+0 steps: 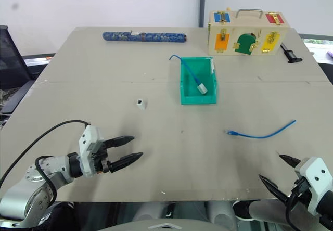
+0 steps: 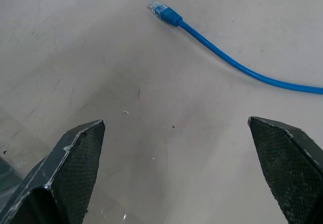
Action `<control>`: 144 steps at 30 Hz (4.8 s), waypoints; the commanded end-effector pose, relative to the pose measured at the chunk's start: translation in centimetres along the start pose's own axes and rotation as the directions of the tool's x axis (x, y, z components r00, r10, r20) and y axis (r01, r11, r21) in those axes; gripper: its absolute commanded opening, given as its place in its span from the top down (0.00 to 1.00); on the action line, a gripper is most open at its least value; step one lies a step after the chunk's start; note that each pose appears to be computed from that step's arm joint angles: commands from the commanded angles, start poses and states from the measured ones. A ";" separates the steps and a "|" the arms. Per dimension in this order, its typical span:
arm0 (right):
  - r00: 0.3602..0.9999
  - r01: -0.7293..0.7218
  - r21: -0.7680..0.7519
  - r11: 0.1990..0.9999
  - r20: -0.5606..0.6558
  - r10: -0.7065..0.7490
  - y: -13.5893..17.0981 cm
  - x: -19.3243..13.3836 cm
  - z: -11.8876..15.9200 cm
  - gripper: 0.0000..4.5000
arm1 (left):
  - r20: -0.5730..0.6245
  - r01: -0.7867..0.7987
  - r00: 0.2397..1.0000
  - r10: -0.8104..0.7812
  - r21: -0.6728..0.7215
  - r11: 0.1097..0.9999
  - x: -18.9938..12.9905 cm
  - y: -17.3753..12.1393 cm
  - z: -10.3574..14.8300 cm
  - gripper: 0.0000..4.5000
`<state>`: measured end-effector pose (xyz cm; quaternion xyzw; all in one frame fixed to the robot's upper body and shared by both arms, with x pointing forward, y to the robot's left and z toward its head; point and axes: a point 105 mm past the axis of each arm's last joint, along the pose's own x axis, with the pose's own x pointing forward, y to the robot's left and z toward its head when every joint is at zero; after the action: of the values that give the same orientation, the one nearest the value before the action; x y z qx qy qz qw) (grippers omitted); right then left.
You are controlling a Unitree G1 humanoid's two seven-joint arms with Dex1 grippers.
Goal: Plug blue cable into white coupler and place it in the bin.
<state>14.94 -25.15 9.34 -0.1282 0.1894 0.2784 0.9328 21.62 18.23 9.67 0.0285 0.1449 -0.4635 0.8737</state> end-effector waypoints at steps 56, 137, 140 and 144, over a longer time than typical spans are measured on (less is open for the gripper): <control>0.768 -0.631 -0.542 0.554 -0.339 0.544 4.5 20.4 10.6 0.61 | 0.018 0.179 0.981 -0.192 0.272 0.945 1.1 -0.9 3.3 0.12; 0.865 -0.425 0.606 0.672 0.491 0.104 6.3 13.3 17.2 0.68 | 0.259 0.050 0.891 -0.373 0.761 0.646 12.9 -1.6 11.4 1.00; 0.862 -0.430 0.603 0.672 0.497 0.105 6.3 13.2 17.4 0.68 | 0.254 0.056 0.890 -0.378 0.762 0.645 12.9 -1.6 11.3 1.00; 0.859 -0.433 0.601 0.672 0.501 0.105 6.3 13.2 17.5 0.68 | 0.248 0.065 0.889 -0.385 0.763 0.642 12.9 -1.7 11.2 1.00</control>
<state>26.81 -8.01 17.56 0.3218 0.1050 0.3320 0.8805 30.14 5.18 15.94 0.2614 -0.2040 -0.5819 0.7426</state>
